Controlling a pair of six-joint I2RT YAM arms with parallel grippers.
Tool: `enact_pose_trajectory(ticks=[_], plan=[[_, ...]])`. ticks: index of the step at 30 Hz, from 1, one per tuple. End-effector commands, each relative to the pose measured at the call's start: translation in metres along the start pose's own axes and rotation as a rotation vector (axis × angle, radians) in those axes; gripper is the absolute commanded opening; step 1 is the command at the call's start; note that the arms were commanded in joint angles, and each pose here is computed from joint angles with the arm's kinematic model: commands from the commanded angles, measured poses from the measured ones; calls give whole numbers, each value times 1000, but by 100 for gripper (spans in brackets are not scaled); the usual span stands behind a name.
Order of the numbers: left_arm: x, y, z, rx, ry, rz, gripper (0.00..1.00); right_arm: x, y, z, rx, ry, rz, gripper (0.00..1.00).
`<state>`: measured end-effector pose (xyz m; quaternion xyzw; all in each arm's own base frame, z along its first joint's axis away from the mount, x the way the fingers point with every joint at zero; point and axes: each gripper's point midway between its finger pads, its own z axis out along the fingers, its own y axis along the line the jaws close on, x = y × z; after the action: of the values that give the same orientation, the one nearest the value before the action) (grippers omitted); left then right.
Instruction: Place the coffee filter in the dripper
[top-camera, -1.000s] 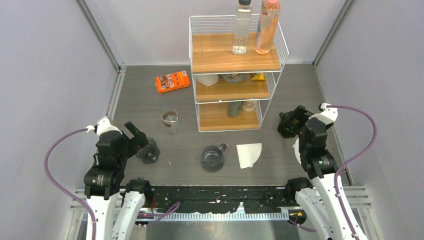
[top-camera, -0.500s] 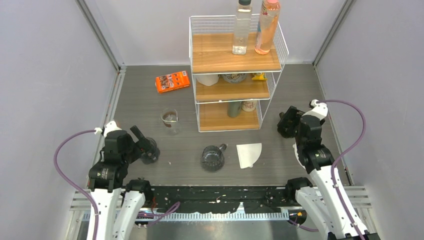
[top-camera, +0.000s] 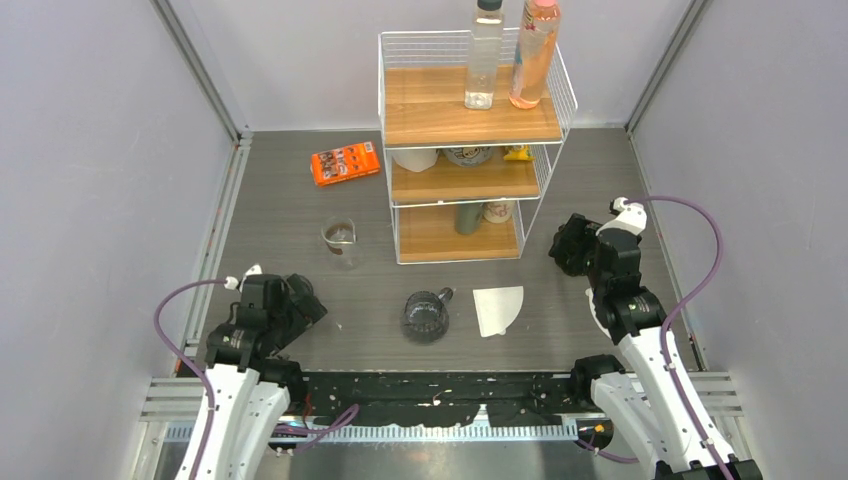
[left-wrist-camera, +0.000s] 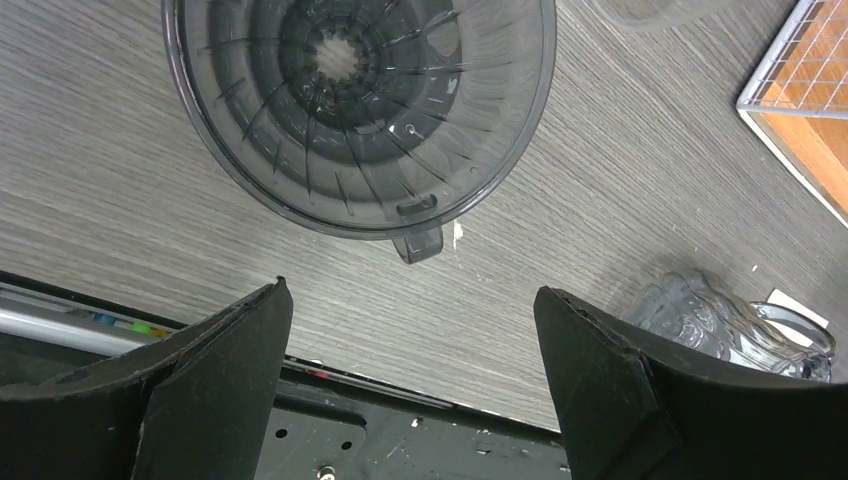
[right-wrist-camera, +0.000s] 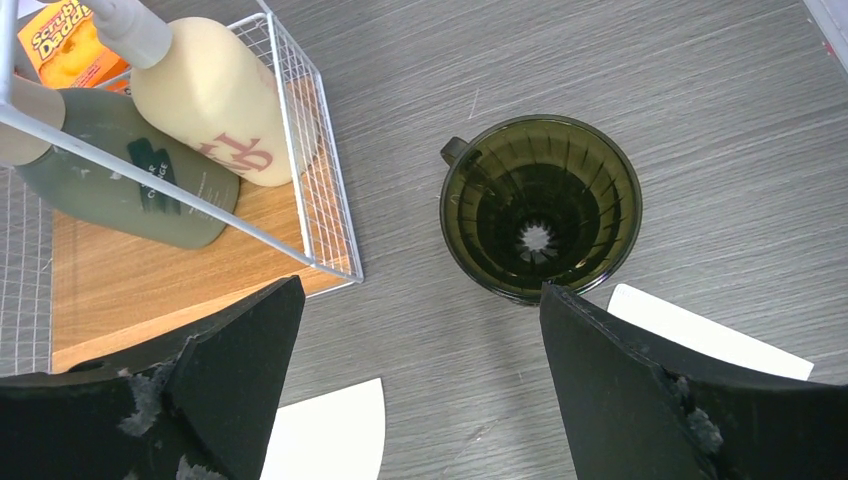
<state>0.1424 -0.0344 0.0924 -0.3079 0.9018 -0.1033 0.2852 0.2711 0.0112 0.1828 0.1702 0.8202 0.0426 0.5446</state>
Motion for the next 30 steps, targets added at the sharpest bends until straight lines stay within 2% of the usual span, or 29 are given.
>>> enact_pose_trajectory(ticks=[1, 6, 8, 13, 30], plan=[[-14, -8, 4, 21, -83, -63, 99, -18, 11, -2, -54, -57, 4, 95], [-19, -14, 15, 32, -111, -63, 88, -18, 13, -2, -64, -55, 0, 96], [-24, -14, 17, 7, -123, -44, 80, -18, 13, -2, -66, -54, -3, 95], [-32, -13, 21, -71, -153, 31, 71, -17, 15, -2, -75, -51, -11, 95], [-38, -8, 28, -236, -232, 154, 56, -10, 27, 3, -141, -9, -35, 95]])
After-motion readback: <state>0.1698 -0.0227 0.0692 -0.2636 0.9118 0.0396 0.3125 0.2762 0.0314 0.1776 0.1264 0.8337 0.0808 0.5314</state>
